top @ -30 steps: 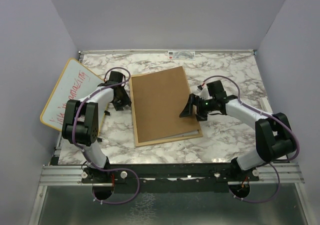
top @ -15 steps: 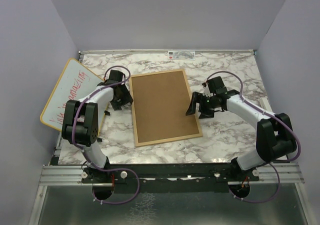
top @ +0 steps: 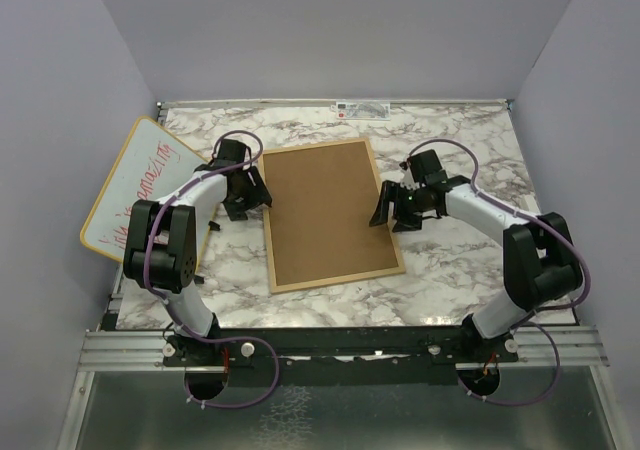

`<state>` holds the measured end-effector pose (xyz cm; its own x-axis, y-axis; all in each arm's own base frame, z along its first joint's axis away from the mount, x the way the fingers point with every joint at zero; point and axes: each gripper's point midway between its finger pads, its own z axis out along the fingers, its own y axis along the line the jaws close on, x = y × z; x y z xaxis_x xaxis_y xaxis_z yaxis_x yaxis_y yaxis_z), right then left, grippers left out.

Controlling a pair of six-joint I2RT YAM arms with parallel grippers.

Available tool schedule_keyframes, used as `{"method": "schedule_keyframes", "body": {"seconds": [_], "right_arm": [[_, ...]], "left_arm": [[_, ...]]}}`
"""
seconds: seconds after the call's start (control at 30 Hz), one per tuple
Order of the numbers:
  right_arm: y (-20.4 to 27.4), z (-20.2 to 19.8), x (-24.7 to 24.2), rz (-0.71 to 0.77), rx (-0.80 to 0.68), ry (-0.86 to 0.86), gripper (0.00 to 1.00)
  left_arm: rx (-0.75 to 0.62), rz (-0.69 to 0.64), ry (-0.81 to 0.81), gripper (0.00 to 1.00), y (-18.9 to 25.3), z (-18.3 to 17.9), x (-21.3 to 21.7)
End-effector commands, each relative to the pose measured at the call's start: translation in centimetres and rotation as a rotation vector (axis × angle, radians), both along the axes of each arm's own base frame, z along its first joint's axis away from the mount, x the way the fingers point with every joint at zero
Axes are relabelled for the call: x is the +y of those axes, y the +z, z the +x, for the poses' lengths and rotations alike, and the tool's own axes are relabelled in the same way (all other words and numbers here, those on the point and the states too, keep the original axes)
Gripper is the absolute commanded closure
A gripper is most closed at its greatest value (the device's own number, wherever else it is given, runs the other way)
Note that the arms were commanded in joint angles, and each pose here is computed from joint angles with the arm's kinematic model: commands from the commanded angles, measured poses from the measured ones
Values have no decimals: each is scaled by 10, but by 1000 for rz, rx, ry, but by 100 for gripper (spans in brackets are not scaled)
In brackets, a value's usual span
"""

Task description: Put the photo into the frame

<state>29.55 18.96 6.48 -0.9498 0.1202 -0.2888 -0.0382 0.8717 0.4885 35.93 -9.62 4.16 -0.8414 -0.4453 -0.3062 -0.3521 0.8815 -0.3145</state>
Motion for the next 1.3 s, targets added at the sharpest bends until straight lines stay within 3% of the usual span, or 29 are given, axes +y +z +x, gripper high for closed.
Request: {"method": "schedule_keyframes", "body": {"seconds": [0.0, 0.33, 0.57, 0.83, 1.27], "right_arm": [[-11, 6, -5, -41, 11, -40, 28], [-23, 14, 10, 28, 11, -8, 33], [-1, 27, 30, 147, -89, 51, 49], [20, 37, 40, 227, -229, 85, 50], [-16, 40, -1, -16, -157, -81, 46]], "left_arm": [[7, -52, -24, 28, -2, -5, -8], [40, -125, -58, 30, -11, -11, -22], [47, -194, -86, 38, -13, -16, -36], [56, -182, -87, 39, -18, -20, -34], [42, -129, -60, 33, -18, -16, -24]]}}
